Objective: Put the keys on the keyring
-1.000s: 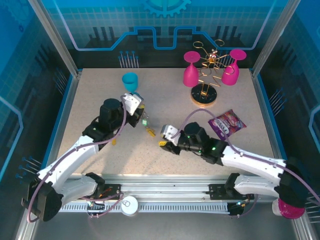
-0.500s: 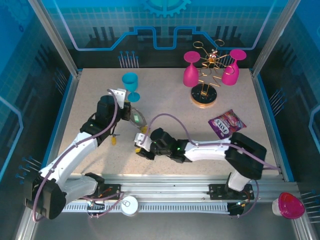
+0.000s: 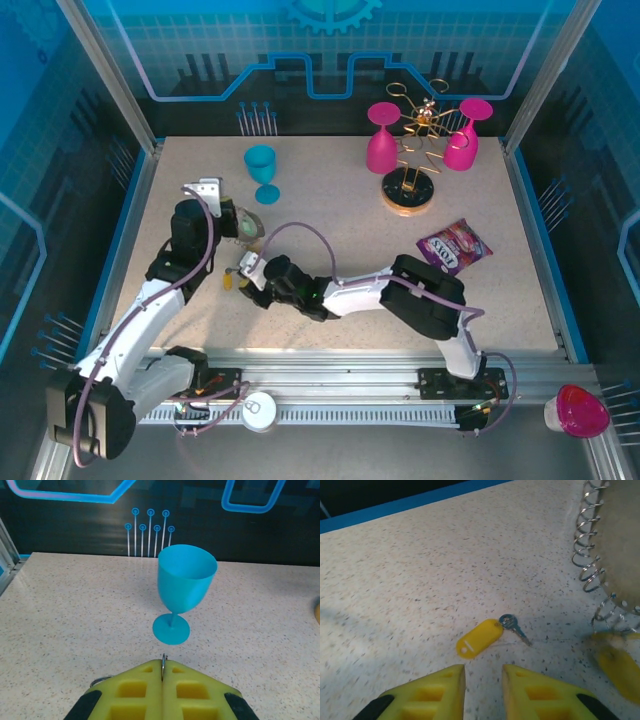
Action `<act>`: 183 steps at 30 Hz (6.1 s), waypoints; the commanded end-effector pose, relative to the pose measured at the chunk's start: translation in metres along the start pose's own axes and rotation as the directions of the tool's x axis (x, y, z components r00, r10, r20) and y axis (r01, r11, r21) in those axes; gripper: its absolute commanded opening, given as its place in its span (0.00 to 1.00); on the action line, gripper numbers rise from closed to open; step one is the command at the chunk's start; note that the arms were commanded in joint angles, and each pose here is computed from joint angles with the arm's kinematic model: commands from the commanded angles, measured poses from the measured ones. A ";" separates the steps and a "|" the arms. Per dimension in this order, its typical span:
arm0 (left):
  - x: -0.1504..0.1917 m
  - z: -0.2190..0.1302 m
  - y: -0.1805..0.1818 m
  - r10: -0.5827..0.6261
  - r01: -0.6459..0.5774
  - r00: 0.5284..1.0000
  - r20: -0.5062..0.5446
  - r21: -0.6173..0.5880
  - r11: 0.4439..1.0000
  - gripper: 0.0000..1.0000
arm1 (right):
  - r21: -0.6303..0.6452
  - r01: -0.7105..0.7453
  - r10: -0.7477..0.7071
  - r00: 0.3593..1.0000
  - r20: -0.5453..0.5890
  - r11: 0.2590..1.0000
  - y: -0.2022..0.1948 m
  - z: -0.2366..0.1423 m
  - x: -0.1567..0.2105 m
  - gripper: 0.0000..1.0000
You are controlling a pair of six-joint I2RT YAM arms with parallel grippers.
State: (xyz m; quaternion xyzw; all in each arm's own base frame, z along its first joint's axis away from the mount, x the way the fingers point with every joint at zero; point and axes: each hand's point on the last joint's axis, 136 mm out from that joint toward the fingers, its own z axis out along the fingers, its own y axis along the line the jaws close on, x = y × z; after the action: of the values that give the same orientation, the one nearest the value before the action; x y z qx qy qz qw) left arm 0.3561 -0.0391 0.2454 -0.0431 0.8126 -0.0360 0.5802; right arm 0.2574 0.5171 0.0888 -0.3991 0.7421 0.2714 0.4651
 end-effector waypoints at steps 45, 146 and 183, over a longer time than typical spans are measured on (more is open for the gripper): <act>-0.008 0.004 0.003 -0.028 0.028 0.998 0.057 -0.004 1.000 0.00 | 0.220 -0.563 0.570 0.821 0.038 0.797 -0.023 0.083 0.031 0.02; 0.070 -0.030 -0.161 0.441 -0.396 0.894 0.073 0.588 0.706 0.00 | 0.381 -0.466 0.602 0.607 -0.519 0.798 -0.118 -0.244 0.181 0.21; 0.072 -0.031 -0.162 0.451 -0.404 0.889 0.079 0.596 0.694 0.00 | 0.373 -0.442 0.578 0.609 -0.543 0.816 -0.114 -0.244 0.182 0.05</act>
State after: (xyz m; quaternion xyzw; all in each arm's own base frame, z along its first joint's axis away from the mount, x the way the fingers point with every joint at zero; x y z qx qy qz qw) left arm 0.3112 -0.2000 0.1998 0.3171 0.7822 -0.1455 0.5161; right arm 0.1930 0.2016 0.0185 -0.1773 0.9607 0.1699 0.1297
